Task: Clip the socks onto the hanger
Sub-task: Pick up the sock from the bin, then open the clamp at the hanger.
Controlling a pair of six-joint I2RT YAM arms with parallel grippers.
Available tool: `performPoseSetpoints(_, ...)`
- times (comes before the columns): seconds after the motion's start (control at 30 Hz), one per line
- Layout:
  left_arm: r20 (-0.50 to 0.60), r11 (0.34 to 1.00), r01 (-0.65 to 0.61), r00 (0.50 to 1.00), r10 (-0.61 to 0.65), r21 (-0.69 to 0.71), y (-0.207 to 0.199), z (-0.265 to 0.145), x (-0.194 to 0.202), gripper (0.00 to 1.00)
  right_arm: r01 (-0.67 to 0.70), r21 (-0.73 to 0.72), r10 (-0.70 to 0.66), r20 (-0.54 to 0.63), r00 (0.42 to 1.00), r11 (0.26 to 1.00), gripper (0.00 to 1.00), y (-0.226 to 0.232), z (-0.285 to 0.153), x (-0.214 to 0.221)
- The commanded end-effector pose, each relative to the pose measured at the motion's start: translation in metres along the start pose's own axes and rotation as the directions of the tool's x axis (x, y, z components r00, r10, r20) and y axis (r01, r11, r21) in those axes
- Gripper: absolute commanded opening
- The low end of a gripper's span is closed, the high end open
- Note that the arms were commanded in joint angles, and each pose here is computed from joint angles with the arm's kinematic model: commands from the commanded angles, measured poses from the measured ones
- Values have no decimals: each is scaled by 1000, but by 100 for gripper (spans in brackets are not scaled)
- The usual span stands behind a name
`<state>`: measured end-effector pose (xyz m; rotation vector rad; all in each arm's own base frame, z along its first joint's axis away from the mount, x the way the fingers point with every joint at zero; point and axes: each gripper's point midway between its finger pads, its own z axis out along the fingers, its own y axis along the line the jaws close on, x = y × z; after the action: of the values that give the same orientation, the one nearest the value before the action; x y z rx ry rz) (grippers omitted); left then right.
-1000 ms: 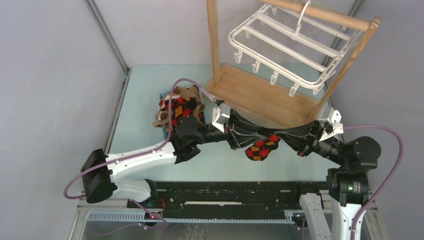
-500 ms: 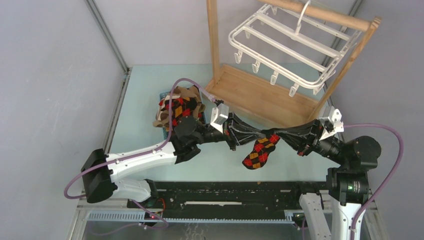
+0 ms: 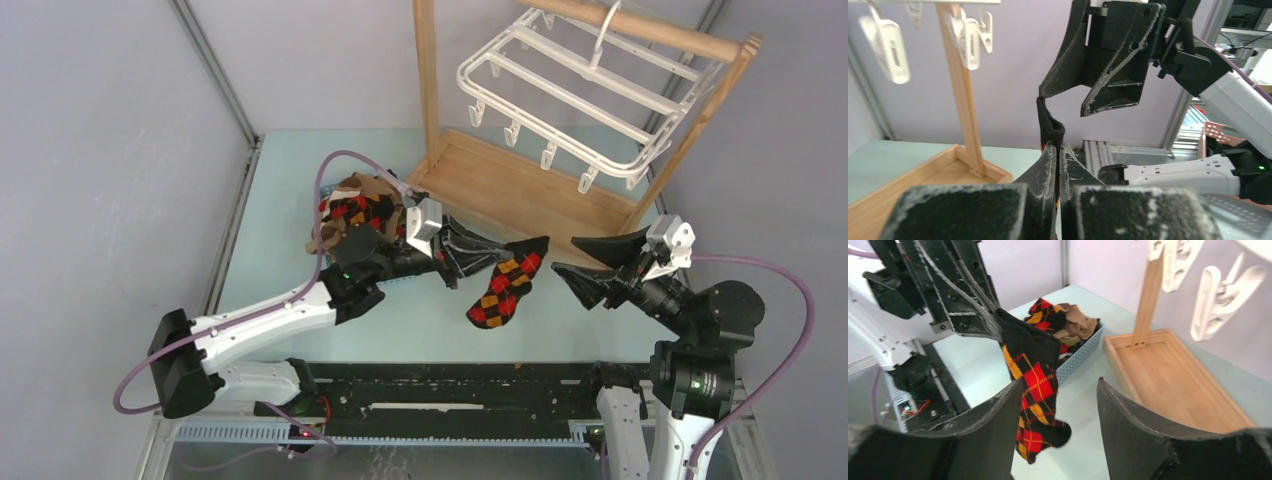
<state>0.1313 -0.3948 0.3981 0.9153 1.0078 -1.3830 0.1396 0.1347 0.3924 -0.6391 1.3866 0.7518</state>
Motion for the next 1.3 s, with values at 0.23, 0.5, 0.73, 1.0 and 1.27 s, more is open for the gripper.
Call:
performPoseSetpoints(0.23,-58,993,-118,991,118,-10,15,-17,-6,0,100,203,-124,112,986,974,85,-49,4,-24)
performPoseSetpoints(0.5,-66,991,-135,989,135,5,22,-16,-7,0,90,211,-127,168,978,973,87,-70,15,-42)
performPoseSetpoints(0.73,-75,990,-138,987,139,23,27,-14,-6,0,74,214,-119,206,971,974,85,-85,24,-47)
performPoseSetpoints(1.0,-78,991,-134,988,135,26,34,-12,-8,0,135,210,-185,242,952,968,85,-85,33,-47)
performPoseSetpoints(1.27,-87,992,-122,989,123,22,40,-8,-11,0,91,280,-180,312,933,956,82,-100,34,-57)
